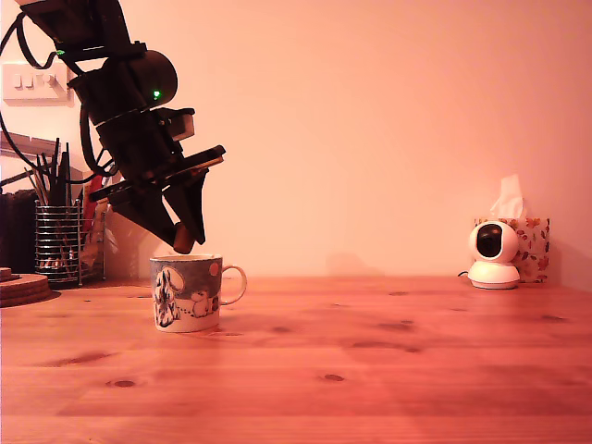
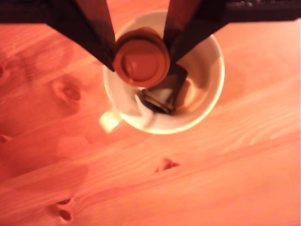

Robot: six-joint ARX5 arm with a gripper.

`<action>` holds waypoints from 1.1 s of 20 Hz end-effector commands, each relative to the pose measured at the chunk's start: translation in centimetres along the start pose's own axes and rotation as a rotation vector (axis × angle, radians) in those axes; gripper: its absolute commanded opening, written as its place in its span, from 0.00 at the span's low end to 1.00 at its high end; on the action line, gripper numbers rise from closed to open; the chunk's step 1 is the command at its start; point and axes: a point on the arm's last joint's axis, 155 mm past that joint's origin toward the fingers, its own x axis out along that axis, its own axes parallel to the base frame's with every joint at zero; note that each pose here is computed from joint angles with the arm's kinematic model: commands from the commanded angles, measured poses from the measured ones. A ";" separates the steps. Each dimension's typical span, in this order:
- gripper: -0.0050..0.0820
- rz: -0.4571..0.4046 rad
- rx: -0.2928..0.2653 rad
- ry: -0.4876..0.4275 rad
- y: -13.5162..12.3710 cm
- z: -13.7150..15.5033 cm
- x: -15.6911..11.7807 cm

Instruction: Pick up the coffee capsules on the table and drop them inside the coffee cup

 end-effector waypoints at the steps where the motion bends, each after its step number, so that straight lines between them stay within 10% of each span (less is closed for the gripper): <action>1: 0.47 -0.004 0.021 0.006 0.0 0.0 0.9; 4: 0.66 -0.006 0.021 0.005 -0.1 0.0 0.9; 7: 0.64 -0.013 0.039 0.007 -0.3 -0.1 0.5; 13: 0.03 -0.027 0.061 -0.045 -1.1 1.1 -1.7; 22: 0.03 -0.074 0.088 -0.179 -2.5 1.2 -6.3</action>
